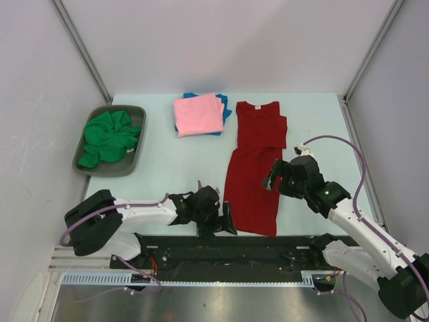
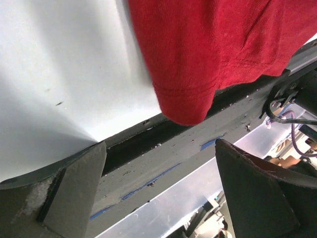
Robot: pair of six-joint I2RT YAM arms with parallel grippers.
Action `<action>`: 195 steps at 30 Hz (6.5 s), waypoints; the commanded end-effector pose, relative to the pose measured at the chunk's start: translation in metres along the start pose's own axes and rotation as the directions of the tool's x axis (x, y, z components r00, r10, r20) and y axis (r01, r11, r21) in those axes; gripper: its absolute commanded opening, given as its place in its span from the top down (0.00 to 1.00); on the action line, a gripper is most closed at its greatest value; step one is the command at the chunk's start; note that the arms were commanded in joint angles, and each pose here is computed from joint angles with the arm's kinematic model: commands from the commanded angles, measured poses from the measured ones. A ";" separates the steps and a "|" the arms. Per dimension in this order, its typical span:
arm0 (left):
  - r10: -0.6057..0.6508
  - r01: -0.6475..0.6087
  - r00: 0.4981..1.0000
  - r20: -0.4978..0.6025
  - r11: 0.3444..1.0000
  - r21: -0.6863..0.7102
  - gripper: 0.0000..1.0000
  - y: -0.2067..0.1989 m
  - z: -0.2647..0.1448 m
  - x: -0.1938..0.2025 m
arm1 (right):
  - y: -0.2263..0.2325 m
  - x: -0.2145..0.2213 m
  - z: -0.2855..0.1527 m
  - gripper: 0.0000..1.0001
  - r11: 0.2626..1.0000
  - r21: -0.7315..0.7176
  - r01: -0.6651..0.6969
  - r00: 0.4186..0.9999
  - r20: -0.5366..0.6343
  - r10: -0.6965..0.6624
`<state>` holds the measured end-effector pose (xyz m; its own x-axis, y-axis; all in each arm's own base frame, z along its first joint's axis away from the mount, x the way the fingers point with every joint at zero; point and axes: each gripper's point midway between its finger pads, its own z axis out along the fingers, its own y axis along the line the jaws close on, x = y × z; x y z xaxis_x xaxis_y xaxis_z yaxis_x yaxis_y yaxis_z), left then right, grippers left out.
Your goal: Fold and stack the t-shirts
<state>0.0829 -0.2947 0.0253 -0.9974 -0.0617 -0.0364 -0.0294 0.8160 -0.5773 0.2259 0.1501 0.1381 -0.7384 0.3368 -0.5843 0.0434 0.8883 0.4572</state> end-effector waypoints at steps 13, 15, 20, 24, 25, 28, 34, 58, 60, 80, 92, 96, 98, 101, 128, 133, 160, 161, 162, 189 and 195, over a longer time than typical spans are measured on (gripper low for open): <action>-0.015 0.027 0.988 0.156 0.997 -0.076 0.08 0.035 0.020 -0.058 | -0.010 -0.007 -0.005 0.06 0.999 0.035 0.026 0.999 0.044 -0.027; -0.005 0.007 0.987 0.159 1.000 -0.009 0.09 0.017 0.008 -0.058 | -0.009 -0.007 -0.004 0.06 0.999 0.034 0.026 0.999 0.041 -0.027; 0.013 -0.024 0.978 0.210 0.999 0.047 0.09 -0.002 -0.020 -0.063 | -0.006 -0.005 0.001 0.06 1.000 0.022 0.020 0.999 0.032 -0.021; 0.010 -0.024 0.973 0.233 0.998 0.058 0.08 0.000 -0.028 -0.068 | -0.005 -0.003 0.003 0.06 1.000 0.014 0.012 1.000 0.025 -0.013; 0.005 -0.017 0.972 0.234 0.999 0.049 0.08 0.005 -0.027 -0.071 | -0.005 -0.003 0.004 0.06 1.000 0.012 0.014 1.000 0.027 -0.014; 0.007 -0.014 0.971 0.239 0.999 0.030 0.08 0.011 -0.020 -0.075 | -0.005 -0.002 0.005 0.06 1.000 0.012 0.013 1.000 0.023 -0.014; -0.007 0.008 0.981 0.196 1.000 -0.007 0.10 0.026 0.004 -0.071 | -0.009 -0.002 0.002 0.06 1.000 0.025 0.017 0.999 0.029 -0.018; -0.030 0.024 0.991 0.132 0.999 0.047 0.41 0.025 0.019 -0.057 | -0.027 0.028 0.009 0.06 0.999 0.048 0.009 0.999 -0.034 -0.007; -0.027 0.021 0.992 0.126 0.999 0.045 0.40 0.024 0.020 -0.055 | -0.028 0.029 0.009 0.06 0.999 0.050 0.009 0.999 -0.036 -0.007; -0.044 0.036 0.989 0.144 0.998 0.059 1.00 0.032 0.029 -0.053 | -0.046 0.076 0.006 0.13 0.992 0.045 -0.117 0.985 -0.123 0.121; -0.032 0.022 0.990 0.140 0.997 0.075 1.00 0.028 0.025 -0.052 | -0.043 0.131 -0.002 0.25 0.965 -0.045 -0.257 0.936 -0.261 0.237; -0.035 0.024 0.990 0.135 0.997 0.080 1.00 0.029 0.026 -0.051 | -0.044 0.143 -0.002 0.28 0.961 -0.044 -0.272 0.926 -0.283 0.249; -0.037 0.026 0.991 0.130 0.996 0.084 1.00 0.029 0.027 -0.050 | -0.045 0.146 -0.001 0.29 0.961 -0.040 -0.274 0.924 -0.286 0.252; -0.039 0.028 0.991 0.129 0.996 0.090 1.00 0.028 0.027 -0.050 | -0.046 0.149 -0.001 0.31 0.961 -0.034 -0.274 0.923 -0.289 0.253; 0.004 -0.035 0.991 0.136 0.974 0.226 1.00 0.003 0.006 -0.018 | -0.050 0.139 0.005 1.00 0.969 -0.011 -0.248 0.951 -0.195 0.241; 0.014 -0.044 0.992 0.122 0.969 0.244 1.00 -0.009 0.006 -0.004 | -0.050 0.137 -0.014 1.00 0.972 -0.025 -0.234 0.955 -0.192 0.225; 0.096 -0.204 0.942 0.322 0.925 0.321 1.00 -0.093 -0.065 -0.087 | 0.022 0.050 -0.066 1.00 0.969 -0.248 0.005 0.996 0.090 0.018; 0.097 -0.211 0.939 0.329 0.920 0.331 1.00 -0.098 -0.066 -0.092 | 0.022 0.045 -0.064 1.00 0.971 -0.238 0.011 0.994 0.109 0.015; 0.089 -0.197 0.942 0.322 0.926 0.322 1.00 -0.094 -0.063 -0.099 | 0.024 0.042 -0.061 1.00 0.973 -0.232 0.016 0.993 0.119 0.012; 0.003 -0.131 0.944 0.331 0.922 0.365 1.00 -0.099 -0.032 -0.225 | -0.006 -0.043 0.028 1.00 0.985 -0.130 -0.117 0.976 0.166 0.138; -0.006 -0.122 0.946 0.325 0.920 0.373 1.00 -0.097 -0.024 -0.247 | -0.015 -0.058 0.046 1.00 0.980 -0.130 -0.152 0.968 0.182 0.174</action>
<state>0.3079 -0.3363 0.0909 -0.9339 -0.2631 -0.2421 0.0426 0.5904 -0.8060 0.2707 0.1282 0.1075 -0.6457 0.5145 -0.5643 0.1372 0.8051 0.5770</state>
